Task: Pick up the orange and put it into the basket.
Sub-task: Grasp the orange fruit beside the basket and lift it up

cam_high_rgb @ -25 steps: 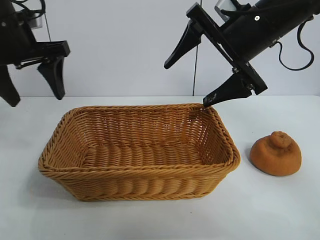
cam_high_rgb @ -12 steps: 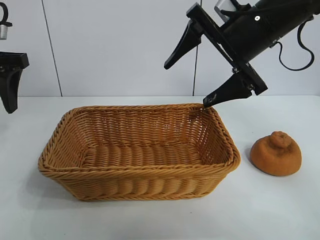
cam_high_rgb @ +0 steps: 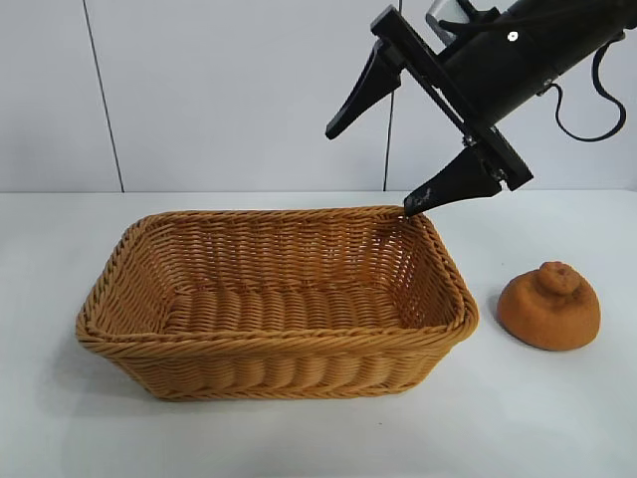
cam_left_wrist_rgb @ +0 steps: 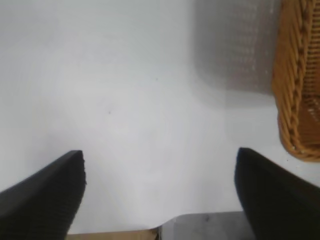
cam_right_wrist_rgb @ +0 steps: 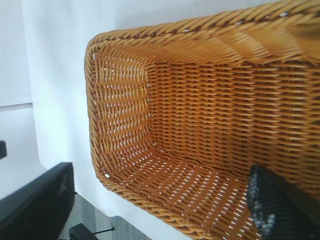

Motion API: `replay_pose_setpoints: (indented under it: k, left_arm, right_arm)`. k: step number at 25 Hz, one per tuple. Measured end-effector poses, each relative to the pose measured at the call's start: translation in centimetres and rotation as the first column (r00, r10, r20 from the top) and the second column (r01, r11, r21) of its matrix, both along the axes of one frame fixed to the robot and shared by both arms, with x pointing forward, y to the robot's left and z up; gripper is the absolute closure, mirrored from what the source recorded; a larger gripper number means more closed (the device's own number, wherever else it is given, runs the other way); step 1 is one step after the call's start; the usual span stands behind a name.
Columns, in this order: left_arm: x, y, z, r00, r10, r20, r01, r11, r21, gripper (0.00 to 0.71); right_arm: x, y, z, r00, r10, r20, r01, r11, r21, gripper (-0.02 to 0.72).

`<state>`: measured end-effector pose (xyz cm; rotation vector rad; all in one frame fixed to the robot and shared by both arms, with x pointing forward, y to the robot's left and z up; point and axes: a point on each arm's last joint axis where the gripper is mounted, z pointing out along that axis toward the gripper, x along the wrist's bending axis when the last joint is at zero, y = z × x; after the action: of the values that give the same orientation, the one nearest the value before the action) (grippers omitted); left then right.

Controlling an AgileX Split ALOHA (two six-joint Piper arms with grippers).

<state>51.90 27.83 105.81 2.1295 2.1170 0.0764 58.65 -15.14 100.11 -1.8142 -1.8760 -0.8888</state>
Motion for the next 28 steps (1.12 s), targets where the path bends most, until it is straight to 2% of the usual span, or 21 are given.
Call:
replay_pose_setpoints:
  k: [6, 9, 14, 20, 28]
  left_arm:
    - [-7.1, 0.5, 1.5, 0.997, -0.004, 0.076, 0.005, 1.000, -0.002, 0.126]
    - [-10.6, 0.7, 1.2, 0.993, -0.005, 0.115, 0.005, 1.000, -0.002, 0.128]
    - [-15.8, 1.1, 0.0, 0.967, 0.001, 0.255, 0.002, 1.000, -0.010, 0.128]
    - [-20.6, 1.4, -2.0, 0.907, 0.008, 0.421, 0.002, 1.000, -0.021, 0.128]
    - [-24.4, 1.7, -0.9, 0.774, 0.017, 0.633, 0.008, 0.999, -0.037, 0.128]
  right_arm:
    - [0.0, 0.0, 0.0, 1.000, 0.004, -0.003, -0.004, 1.000, -0.001, 0.063]
    - [0.0, 0.0, 0.0, 1.000, 0.004, -0.003, -0.004, 1.000, -0.001, 0.063]
    - [-0.1, 0.0, 0.0, 1.000, 0.006, -0.005, -0.006, 1.000, 0.000, 0.063]
    - [-0.1, 0.0, 0.0, 1.000, 0.006, -0.005, -0.006, 1.000, 0.000, 0.063]
    - [-0.1, 0.0, 0.0, 1.000, 0.009, -0.008, -0.009, 1.000, 0.001, 0.063]
